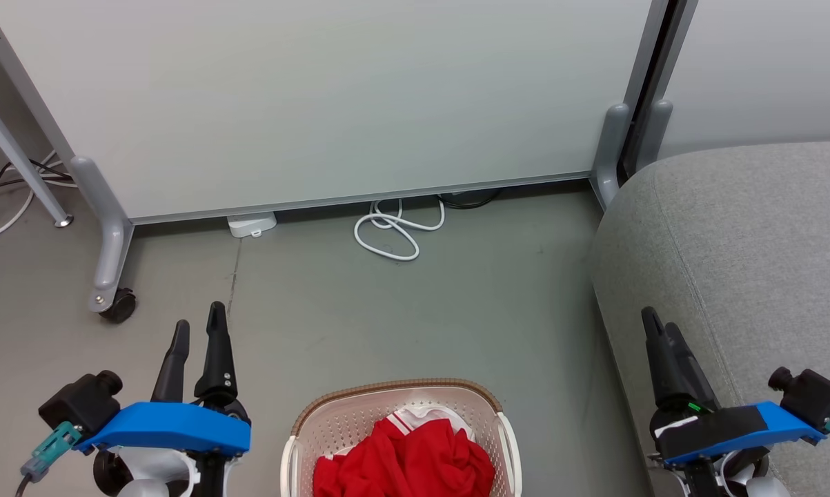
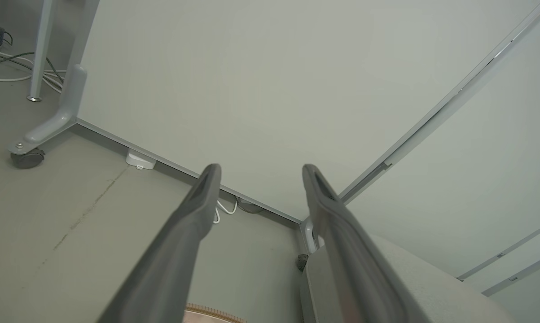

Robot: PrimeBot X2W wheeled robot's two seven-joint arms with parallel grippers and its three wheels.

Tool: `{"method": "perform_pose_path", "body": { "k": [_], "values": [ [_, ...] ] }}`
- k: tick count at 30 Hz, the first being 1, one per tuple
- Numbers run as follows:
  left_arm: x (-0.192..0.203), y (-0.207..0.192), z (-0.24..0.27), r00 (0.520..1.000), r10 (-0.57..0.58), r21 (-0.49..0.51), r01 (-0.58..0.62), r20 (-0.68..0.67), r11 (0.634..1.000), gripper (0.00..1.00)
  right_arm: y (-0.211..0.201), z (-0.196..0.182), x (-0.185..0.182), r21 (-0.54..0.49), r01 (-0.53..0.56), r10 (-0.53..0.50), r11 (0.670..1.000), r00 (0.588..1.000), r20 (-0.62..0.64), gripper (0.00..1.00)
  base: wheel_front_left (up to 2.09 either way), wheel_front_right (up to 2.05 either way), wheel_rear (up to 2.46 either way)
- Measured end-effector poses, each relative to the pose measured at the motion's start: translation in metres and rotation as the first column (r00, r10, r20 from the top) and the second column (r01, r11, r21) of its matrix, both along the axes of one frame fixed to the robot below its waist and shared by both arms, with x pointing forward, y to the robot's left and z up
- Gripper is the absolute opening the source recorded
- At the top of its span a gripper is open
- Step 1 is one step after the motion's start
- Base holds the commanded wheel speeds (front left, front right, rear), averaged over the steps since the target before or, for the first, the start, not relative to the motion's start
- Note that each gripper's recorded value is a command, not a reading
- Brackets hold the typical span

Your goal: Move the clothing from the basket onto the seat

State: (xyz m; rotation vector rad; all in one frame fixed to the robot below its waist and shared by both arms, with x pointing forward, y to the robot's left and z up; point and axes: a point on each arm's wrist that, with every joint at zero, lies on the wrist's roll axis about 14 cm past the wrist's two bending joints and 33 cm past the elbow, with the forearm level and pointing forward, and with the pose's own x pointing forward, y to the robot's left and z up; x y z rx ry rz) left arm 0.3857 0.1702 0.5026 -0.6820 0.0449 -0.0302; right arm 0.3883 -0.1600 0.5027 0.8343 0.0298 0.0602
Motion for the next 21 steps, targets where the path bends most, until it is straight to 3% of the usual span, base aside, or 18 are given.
{"method": "perform_pose_path", "body": {
  "k": [21],
  "values": [
    [0.003, -0.013, 0.005, 0.998, -0.046, 0.280, 0.033, 0.041, 0.960, 1.00, 0.014, 0.005, 0.004, -0.252, -0.033, 0.048, 0.967, 0.997, 0.053, 1.00, 0.00, 0.00, 0.00]
  ]
}}
